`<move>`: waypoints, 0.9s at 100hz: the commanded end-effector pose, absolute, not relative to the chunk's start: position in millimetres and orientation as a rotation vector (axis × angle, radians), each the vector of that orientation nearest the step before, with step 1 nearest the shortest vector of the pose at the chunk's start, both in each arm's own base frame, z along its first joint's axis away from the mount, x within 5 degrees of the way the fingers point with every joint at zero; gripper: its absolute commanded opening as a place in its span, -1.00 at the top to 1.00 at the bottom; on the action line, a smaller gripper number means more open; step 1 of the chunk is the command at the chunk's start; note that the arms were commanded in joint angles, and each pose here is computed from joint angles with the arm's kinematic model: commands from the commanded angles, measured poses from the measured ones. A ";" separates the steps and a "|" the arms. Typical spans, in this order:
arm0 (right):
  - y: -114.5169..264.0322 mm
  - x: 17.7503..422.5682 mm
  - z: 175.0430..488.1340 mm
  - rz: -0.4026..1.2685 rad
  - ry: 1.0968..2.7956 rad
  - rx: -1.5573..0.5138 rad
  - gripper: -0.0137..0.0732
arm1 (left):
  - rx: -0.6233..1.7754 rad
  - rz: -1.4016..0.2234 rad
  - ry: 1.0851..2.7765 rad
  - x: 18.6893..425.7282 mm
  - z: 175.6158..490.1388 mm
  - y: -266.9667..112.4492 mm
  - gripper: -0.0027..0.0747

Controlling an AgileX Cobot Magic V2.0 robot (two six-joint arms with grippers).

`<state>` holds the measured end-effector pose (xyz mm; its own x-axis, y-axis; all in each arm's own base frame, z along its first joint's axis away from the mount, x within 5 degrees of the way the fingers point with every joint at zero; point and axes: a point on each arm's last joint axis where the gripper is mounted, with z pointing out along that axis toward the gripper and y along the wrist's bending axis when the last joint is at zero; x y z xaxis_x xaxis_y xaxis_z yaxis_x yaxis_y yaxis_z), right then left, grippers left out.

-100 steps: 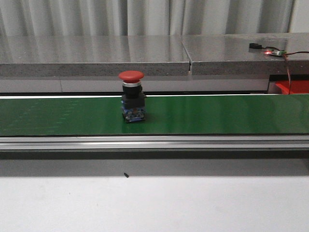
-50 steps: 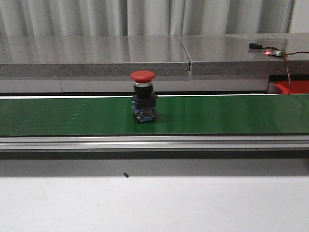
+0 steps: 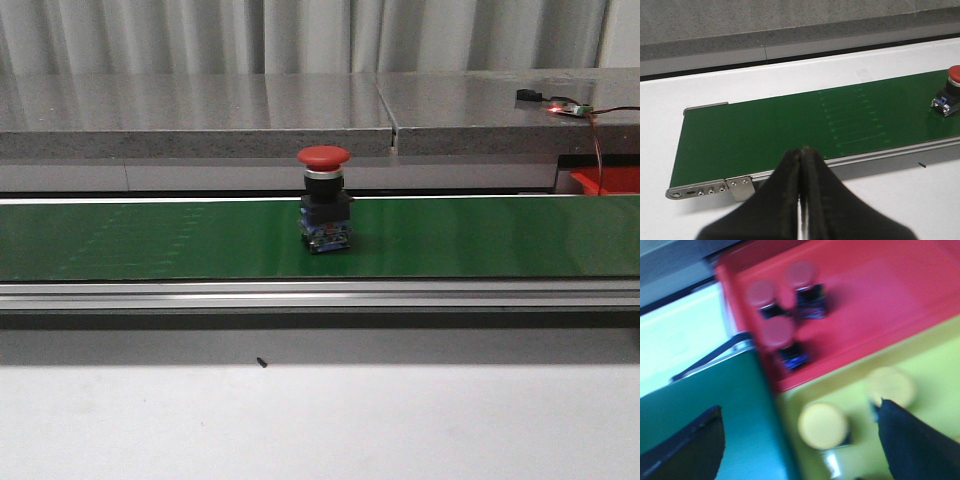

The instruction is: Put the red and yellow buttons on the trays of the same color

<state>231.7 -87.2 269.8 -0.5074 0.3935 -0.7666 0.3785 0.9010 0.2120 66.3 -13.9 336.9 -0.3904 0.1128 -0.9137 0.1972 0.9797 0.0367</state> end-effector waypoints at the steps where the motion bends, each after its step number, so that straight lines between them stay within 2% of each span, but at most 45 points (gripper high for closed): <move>1: -71.6 236.5 285.4 0.025 2.099 0.446 -0.75 | 0.206 -0.105 1.889 68.6 350.7 -14.6 0.98; 24: -16.0 248.7 299.5 0.163 2.172 0.120 -0.75 | 0.206 -0.105 1.889 68.6 350.7 -14.6 0.98; 51: 30.4 262.8 323.0 0.318 2.237 -0.138 -0.75 | 0.206 -0.105 1.889 68.6 350.7 -14.6 0.98; 90: 81.8 288.9 318.5 0.414 2.323 -0.472 -0.75 | 0.206 -0.105 1.889 68.6 350.7 -14.6 0.98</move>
<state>284.6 74.1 301.9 -0.7255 -0.1957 -0.6598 -0.4038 0.8974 0.1779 66.3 -13.9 336.9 -0.3904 0.1128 -0.9137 0.1972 0.9797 0.0367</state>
